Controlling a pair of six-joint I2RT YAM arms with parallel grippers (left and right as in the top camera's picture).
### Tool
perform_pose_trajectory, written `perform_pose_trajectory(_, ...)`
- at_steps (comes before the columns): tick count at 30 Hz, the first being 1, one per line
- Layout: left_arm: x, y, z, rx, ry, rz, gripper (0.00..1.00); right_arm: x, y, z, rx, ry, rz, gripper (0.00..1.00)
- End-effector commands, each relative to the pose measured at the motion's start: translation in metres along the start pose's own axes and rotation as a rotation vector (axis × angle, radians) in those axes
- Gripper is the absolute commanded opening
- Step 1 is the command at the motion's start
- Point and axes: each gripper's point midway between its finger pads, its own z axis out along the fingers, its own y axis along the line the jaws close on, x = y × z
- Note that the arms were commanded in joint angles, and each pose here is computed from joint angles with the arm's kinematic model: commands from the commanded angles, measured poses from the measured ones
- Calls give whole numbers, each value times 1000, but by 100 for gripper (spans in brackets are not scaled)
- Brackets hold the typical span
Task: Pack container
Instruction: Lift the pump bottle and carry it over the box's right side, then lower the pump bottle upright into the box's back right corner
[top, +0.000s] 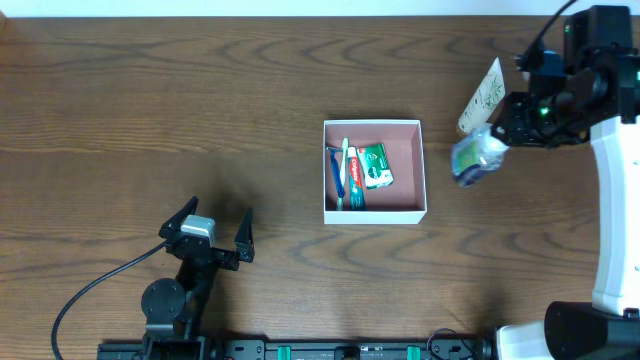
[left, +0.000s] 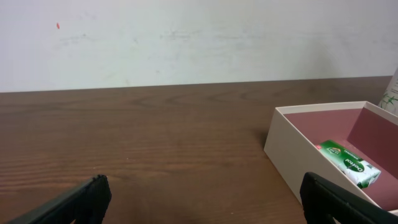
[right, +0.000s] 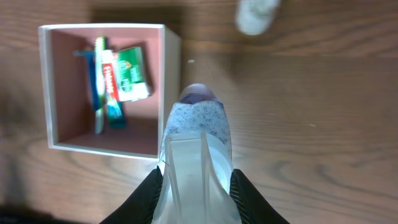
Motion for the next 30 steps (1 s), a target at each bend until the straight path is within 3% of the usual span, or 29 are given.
perform_pose_trajectory(1,15,1,1,0,44,-16,98,-4,31,-10,-85,-41,-62,15)
perform_pose_trajectory(17,17,1,1,0,50,-17,98,-26,93,-2,-165,-130,-85,15)
perform_pose_trajectory(30,17,1,1,0,51,-17,98,-32,98,47,-32,-58,-26,16)
